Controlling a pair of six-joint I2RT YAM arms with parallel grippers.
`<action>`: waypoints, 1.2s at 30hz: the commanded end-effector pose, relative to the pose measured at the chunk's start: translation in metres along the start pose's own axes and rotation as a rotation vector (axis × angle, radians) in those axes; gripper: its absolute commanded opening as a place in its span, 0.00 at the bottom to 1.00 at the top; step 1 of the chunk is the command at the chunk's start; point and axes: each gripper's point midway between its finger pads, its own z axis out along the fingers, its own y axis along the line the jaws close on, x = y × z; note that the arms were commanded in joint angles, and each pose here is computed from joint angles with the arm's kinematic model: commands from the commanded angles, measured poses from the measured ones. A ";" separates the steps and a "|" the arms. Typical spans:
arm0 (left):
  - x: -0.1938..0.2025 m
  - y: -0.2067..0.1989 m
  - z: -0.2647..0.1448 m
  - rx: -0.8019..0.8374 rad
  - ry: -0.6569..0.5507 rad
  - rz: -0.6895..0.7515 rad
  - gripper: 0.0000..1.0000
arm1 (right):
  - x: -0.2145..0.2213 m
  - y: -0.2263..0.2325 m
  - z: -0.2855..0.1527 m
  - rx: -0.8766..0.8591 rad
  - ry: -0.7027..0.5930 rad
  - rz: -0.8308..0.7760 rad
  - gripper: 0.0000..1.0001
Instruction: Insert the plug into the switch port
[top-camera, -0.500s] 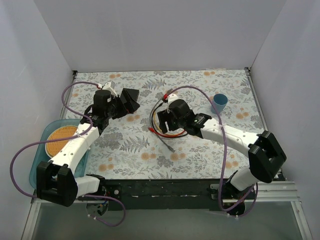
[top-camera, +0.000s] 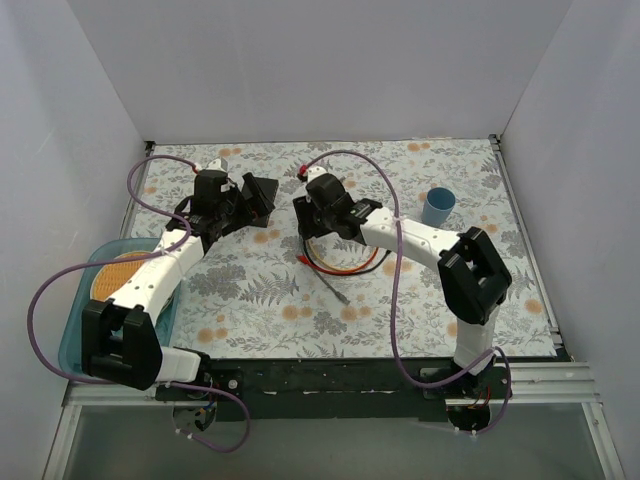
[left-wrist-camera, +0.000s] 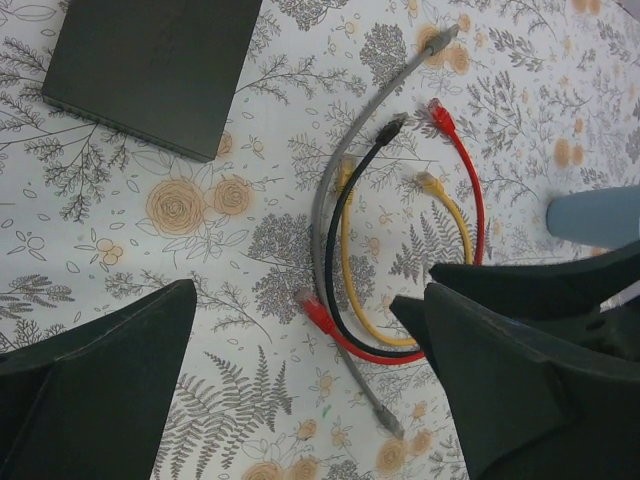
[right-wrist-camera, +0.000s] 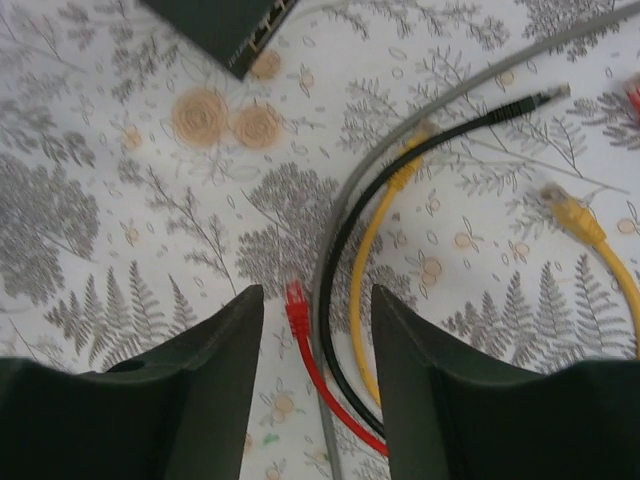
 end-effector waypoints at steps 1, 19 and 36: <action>-0.005 -0.002 -0.006 0.000 -0.001 0.032 0.98 | -0.040 0.006 0.016 -0.059 -0.036 0.083 0.50; -0.001 0.000 -0.013 0.014 -0.008 0.067 0.98 | -0.029 -0.069 0.031 0.082 0.075 0.091 0.48; 0.012 -0.016 -0.004 0.117 0.059 0.056 0.98 | 0.014 -0.138 0.033 0.174 0.117 -0.055 0.66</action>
